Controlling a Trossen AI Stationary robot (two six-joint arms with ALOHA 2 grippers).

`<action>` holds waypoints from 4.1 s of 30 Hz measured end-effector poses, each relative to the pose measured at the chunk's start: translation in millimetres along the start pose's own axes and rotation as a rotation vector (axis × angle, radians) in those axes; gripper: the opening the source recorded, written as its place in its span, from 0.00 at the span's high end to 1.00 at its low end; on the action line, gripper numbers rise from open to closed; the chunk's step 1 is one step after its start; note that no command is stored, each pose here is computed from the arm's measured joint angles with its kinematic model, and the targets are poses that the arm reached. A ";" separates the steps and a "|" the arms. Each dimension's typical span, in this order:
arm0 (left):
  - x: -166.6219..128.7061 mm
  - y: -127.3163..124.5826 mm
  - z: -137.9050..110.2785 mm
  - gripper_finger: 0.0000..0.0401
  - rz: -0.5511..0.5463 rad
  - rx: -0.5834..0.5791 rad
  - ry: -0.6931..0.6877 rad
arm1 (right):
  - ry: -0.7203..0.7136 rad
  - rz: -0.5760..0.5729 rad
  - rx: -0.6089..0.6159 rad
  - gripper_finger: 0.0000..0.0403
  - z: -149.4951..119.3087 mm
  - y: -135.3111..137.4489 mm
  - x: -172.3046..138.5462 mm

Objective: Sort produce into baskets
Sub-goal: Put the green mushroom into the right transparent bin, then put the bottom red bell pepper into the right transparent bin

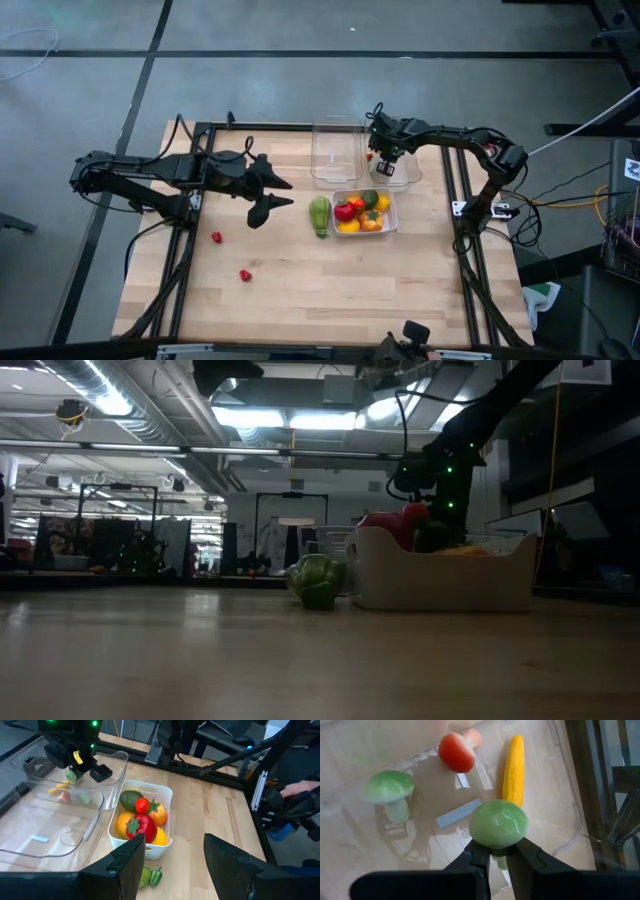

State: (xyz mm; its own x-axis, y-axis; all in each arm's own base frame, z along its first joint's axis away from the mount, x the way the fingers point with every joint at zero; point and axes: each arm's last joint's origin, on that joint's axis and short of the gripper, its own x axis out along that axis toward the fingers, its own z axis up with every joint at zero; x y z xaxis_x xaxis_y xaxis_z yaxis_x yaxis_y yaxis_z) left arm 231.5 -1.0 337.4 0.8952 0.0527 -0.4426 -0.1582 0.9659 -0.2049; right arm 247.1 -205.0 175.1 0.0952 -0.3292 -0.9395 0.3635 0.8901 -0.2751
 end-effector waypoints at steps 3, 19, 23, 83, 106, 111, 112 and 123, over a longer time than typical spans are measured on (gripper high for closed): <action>-0.1 0.9 -3.2 0.51 0.009 0.001 0.033 | 0.000 0.000 -0.001 0.88 0.0 0.0 0.0; -4.8 -24.2 -40.5 0.51 -0.025 0.033 0.352 | -0.002 0.037 -0.002 0.79 -0.7 1.3 0.0; -0.2 -39.3 -54.5 0.51 -0.057 0.105 0.452 | -0.003 0.036 0.006 0.69 -0.6 1.3 0.0; 75.1 -110.1 -213.8 0.52 -0.096 0.578 1.145 | -0.164 0.017 0.021 0.60 15.3 -13.0 -46.0; 123.3 -52.4 -143.0 0.63 -0.004 0.608 0.999 | -0.442 0.158 0.042 0.60 4.0 -17.0 -116.5; 142.4 -26.8 -93.4 0.63 0.084 0.664 0.832 | -0.498 0.362 0.064 0.60 5.4 -11.6 -118.7; 146.0 -22.1 -82.3 0.63 0.100 0.666 0.786 | -0.515 0.419 0.058 0.60 5.8 -10.2 -119.5; 169.5 17.1 8.2 0.63 0.229 0.629 0.225 | -0.624 0.872 -0.057 0.60 10.1 13.1 -131.3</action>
State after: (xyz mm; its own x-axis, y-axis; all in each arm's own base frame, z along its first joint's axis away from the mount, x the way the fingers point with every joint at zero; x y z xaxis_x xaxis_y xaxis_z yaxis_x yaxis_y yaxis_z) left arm 383.9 26.5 266.0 0.7492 0.2845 -0.5981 -0.0008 0.9034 0.4287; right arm 248.8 -153.2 296.9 0.7633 0.3381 -0.5505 -0.1006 0.9039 0.4157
